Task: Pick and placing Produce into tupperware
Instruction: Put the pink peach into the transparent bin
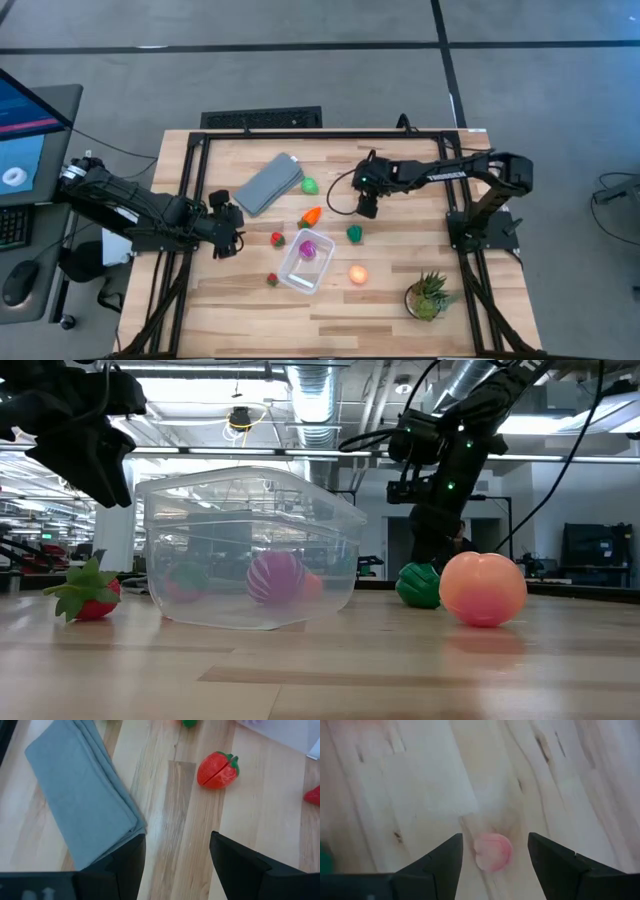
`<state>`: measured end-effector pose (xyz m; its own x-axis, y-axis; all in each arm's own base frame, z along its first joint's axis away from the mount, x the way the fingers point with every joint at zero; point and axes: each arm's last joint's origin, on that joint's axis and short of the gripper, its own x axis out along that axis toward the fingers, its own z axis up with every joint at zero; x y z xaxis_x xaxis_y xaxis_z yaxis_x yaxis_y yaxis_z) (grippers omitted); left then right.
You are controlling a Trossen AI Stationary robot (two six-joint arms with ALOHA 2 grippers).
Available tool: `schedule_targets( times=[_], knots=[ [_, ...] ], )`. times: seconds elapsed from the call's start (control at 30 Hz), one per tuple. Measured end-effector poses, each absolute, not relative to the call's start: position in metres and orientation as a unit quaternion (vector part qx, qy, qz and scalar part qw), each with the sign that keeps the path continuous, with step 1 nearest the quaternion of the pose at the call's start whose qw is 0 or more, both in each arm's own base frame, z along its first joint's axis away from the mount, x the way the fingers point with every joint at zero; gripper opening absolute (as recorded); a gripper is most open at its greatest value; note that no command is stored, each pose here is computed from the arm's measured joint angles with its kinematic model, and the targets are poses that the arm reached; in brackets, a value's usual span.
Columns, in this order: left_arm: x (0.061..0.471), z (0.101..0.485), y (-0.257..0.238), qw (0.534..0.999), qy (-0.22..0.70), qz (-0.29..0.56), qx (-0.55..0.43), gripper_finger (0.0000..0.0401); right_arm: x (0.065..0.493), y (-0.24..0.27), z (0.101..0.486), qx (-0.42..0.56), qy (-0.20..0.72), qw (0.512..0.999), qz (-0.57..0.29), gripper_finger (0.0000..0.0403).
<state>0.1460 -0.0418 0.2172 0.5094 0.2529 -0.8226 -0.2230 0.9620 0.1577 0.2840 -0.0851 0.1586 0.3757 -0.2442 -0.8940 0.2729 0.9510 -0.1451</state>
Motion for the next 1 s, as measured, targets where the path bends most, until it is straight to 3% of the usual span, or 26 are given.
schedule_targets(
  times=[1.0],
  knots=[
    [0.146,0.218,-0.042,0.869,0.474,0.141,0.011,0.0210,0.282,-0.090,0.148,0.004,0.565,0.812,-0.146,0.0250]
  ],
)
